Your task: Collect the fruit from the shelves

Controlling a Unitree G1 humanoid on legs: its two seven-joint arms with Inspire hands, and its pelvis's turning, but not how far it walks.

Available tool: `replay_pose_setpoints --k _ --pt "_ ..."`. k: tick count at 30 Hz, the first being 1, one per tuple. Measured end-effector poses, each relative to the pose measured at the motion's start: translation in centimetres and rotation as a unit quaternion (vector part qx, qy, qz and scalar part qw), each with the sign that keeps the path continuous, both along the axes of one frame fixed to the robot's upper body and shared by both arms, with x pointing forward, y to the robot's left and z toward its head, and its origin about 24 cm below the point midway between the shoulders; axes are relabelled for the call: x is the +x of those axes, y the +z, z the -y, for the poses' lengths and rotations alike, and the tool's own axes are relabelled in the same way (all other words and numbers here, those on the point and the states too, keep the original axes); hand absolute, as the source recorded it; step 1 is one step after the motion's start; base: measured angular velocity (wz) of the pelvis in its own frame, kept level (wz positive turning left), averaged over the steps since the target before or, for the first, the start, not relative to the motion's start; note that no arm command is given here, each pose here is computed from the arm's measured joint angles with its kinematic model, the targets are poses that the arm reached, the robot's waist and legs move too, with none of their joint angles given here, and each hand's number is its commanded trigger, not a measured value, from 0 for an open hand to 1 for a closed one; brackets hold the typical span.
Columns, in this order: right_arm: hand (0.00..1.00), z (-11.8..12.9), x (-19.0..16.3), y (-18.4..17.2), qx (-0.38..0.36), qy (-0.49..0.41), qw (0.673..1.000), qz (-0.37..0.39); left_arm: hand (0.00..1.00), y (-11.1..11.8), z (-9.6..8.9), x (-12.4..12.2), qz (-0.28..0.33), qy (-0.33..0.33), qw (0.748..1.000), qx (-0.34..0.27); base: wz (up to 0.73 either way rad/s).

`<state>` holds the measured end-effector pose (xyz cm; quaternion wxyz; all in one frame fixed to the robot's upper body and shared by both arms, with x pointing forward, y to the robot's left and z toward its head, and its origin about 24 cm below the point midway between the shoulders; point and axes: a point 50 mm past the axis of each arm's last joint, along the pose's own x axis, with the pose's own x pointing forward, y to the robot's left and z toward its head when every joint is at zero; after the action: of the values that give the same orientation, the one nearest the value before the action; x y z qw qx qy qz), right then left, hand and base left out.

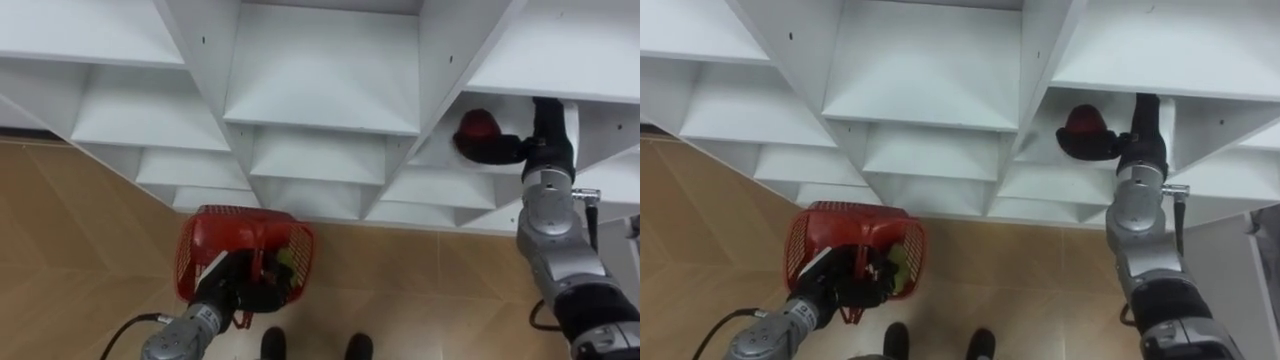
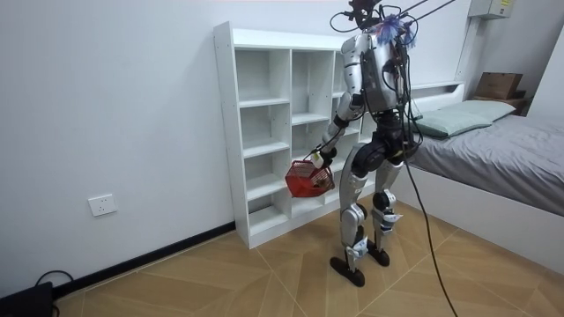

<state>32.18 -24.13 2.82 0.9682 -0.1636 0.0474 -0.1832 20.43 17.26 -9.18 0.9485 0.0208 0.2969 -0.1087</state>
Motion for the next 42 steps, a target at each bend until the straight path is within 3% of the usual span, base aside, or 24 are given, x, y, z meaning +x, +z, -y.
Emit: replay_pose_setpoints --k 33,34,37,42 --pt "0.00 0.48 0.39 -0.90 -0.036 -0.001 0.998 -0.059 1.00 -0.06 0.87 0.67 -0.009 -0.011 1.000 0.011 0.02" --pt "0.04 0.48 0.39 -0.90 -0.036 -0.001 0.998 -0.059 1.00 -0.06 0.86 0.69 -0.009 -0.011 1.000 0.011 0.00" --pt "1.00 0.47 0.44 -0.85 -0.037 -0.001 0.997 -0.060 1.00 -0.05 0.85 0.83 -0.009 -0.009 1.000 0.013 0.00" --pt "1.00 0.63 0.80 -0.23 -0.042 -0.011 0.998 -0.050 1.00 -0.11 0.82 0.85 -0.010 -0.005 1.000 0.016 -0.04"
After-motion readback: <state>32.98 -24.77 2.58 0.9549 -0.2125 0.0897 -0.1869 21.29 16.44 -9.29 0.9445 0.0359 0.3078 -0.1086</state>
